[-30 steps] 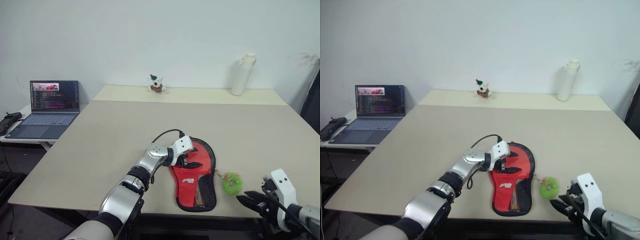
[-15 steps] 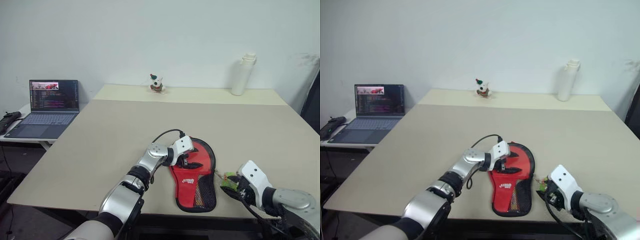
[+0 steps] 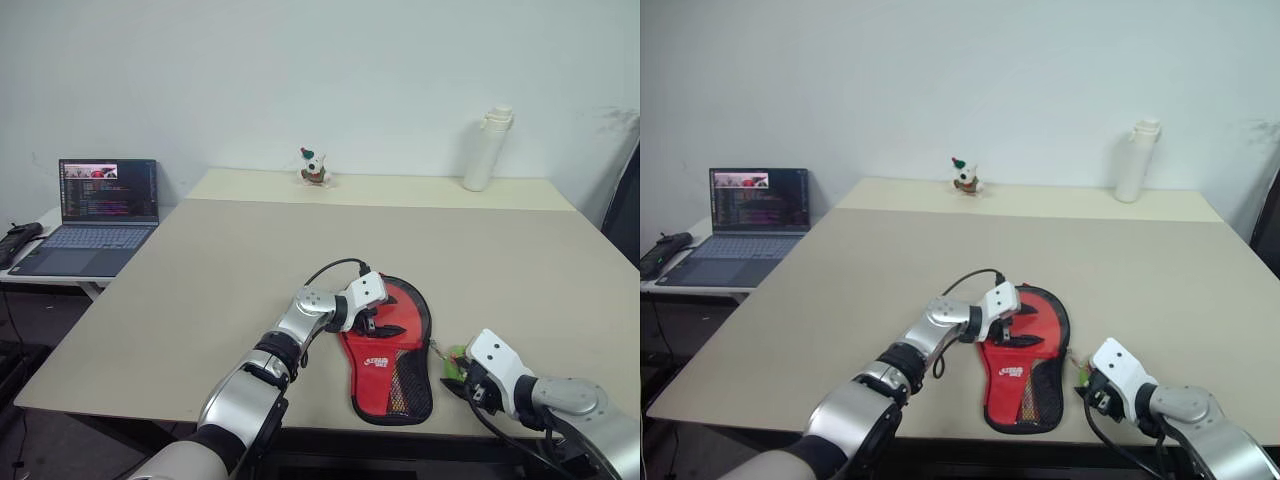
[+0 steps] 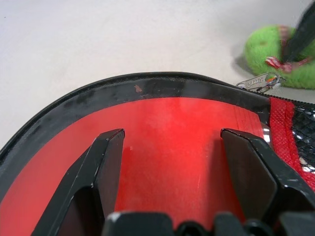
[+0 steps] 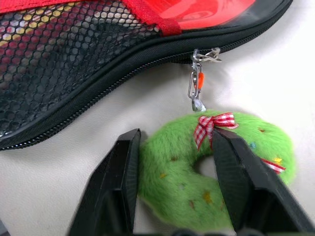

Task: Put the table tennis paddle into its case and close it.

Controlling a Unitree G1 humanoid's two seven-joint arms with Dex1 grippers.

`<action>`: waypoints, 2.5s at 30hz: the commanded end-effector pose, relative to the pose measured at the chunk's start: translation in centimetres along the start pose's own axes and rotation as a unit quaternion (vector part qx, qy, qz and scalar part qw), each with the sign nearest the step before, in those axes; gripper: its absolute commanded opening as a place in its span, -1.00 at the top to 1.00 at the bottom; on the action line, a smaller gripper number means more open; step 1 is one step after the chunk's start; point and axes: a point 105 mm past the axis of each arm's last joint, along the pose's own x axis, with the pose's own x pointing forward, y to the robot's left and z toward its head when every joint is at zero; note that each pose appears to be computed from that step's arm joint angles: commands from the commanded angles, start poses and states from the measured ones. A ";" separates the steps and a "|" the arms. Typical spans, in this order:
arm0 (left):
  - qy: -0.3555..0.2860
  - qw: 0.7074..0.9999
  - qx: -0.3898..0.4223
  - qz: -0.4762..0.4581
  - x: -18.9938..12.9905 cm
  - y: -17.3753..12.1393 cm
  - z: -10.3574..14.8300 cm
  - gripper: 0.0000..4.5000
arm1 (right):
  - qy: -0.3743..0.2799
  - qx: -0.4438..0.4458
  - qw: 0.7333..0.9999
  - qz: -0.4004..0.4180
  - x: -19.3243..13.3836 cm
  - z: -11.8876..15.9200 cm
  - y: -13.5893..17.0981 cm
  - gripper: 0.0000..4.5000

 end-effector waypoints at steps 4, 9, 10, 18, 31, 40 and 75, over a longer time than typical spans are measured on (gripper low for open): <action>0.039 0.998 -0.017 -0.044 1.1 -2.5 -2.3 -0.51 | 0.006 -0.003 1.000 0.021 -0.7 0.1 0.7 0.99; 0.036 0.998 -0.017 -0.051 1.5 -3.0 -2.2 -0.51 | 0.003 -0.027 0.998 0.063 -2.2 0.9 1.9 0.99; 0.036 0.998 -0.017 -0.052 1.6 -3.0 -2.2 -0.51 | 0.006 -0.035 0.996 0.082 -2.6 1.0 2.5 0.99; 0.036 0.997 -0.018 -0.059 2.0 -3.4 -2.0 -0.51 | 0.037 -0.073 0.980 0.181 -4.4 -0.5 6.8 0.99; 0.047 0.998 -0.010 -0.045 1.9 -2.9 -2.2 -0.51 | 0.013 -0.032 0.941 0.338 -7.4 0.2 13.4 0.99; 0.050 0.998 -0.011 -0.039 1.8 -2.7 -2.3 -0.51 | 0.012 -0.030 0.952 0.306 -6.6 0.1 12.8 0.89; -0.047 0.975 -0.065 0.207 -17.9 -1.4 1.0 -0.51 | -0.202 -0.033 0.976 0.074 -3.1 9.8 -9.9 -0.06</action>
